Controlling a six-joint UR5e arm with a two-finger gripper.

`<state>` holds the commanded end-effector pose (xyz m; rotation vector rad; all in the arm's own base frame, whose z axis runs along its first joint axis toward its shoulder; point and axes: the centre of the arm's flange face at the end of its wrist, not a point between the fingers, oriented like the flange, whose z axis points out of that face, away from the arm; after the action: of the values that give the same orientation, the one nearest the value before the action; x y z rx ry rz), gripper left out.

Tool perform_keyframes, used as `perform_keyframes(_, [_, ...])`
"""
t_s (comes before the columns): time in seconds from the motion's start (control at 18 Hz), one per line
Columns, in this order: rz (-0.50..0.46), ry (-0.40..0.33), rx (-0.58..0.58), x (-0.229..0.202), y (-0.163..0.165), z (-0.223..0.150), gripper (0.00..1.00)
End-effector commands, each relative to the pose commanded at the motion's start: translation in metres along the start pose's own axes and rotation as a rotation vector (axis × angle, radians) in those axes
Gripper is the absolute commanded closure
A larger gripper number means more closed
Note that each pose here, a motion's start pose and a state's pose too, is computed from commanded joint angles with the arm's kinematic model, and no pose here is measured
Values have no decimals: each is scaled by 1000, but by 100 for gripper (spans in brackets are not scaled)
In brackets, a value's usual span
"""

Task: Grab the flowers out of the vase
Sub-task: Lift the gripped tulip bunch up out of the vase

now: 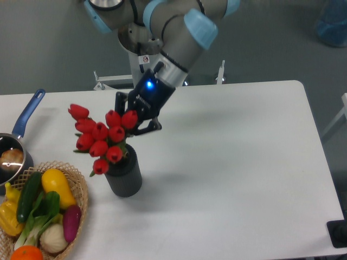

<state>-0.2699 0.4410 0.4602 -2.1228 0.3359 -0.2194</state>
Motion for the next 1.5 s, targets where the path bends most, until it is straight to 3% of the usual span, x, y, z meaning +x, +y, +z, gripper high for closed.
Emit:
perform_keyframes(0.33, [-48, -26, 79, -5, -46, -29, 100])
perform_keyframes(0.67, [-55, -52, 113, -14, -56, -49, 100])
perform_keyframes(0.89, [-82, -120, 112, -42, -36, -75, 100])
perform_keyframes(1.06, [-127, -218, 111, -71, -10, -115, 100])
perform_keyframes(1.22, [-70, -321, 81, -101, 23, -158, 100])
perform_keyframes(1.39, [32, -375, -54, -131, 67, -169, 100])
perform_keyframes(1.5, [14, -400, -170, -146, 95, -171, 100])
